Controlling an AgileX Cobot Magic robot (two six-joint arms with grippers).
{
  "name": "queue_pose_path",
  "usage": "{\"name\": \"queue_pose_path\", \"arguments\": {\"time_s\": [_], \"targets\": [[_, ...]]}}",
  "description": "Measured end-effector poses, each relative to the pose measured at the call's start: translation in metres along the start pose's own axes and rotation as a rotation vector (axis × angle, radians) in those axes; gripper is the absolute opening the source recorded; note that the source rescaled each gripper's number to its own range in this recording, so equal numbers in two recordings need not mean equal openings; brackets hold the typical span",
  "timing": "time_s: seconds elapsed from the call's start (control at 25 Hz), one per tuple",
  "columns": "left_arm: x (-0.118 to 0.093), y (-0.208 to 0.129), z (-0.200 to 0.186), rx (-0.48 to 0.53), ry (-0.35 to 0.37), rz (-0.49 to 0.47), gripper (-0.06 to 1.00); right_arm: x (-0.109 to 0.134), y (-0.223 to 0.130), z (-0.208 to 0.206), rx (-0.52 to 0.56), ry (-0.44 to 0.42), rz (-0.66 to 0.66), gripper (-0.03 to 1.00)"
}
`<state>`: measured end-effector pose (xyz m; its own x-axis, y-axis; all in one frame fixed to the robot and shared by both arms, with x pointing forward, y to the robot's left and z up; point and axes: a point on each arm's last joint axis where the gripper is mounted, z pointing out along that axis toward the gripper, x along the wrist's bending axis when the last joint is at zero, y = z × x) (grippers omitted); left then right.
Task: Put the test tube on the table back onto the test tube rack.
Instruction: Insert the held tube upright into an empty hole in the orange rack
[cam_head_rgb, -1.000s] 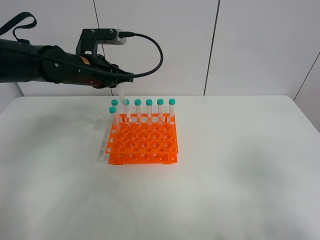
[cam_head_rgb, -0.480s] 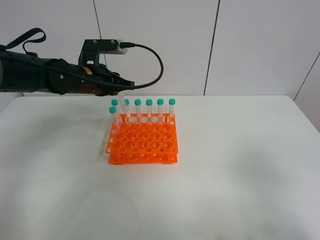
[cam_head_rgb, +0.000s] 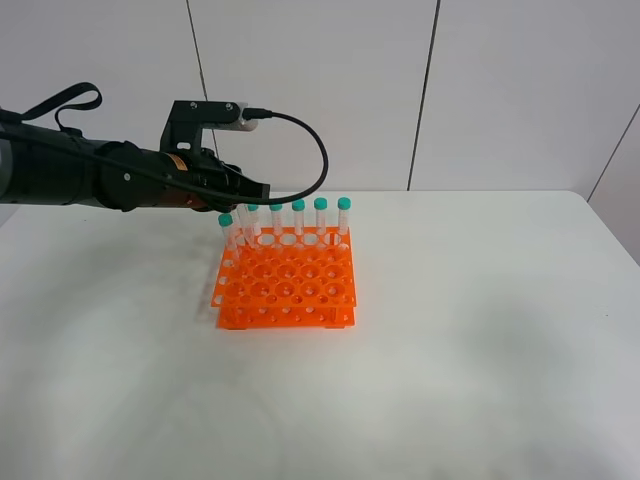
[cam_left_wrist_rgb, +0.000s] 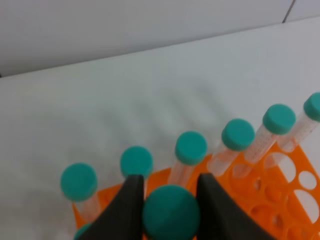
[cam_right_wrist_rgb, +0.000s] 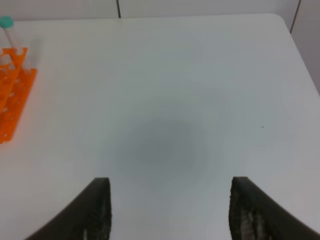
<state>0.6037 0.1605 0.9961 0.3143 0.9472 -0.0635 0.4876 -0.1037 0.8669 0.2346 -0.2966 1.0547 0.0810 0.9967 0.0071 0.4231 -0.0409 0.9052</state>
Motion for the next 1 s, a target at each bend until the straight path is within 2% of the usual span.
{"name": "queue_pose_path", "arguments": {"time_s": [0.4,1.0], "targets": [[-0.003,-0.012,0.012,0.032,-0.005,-0.003,0.0,0.0,0.0,0.0,0.0,0.0,0.0,0.76],[-0.003,-0.012,0.014,0.02,-0.003,-0.002,0.0,0.0,0.0,0.0,0.0,0.0,0.0,0.76]]}}
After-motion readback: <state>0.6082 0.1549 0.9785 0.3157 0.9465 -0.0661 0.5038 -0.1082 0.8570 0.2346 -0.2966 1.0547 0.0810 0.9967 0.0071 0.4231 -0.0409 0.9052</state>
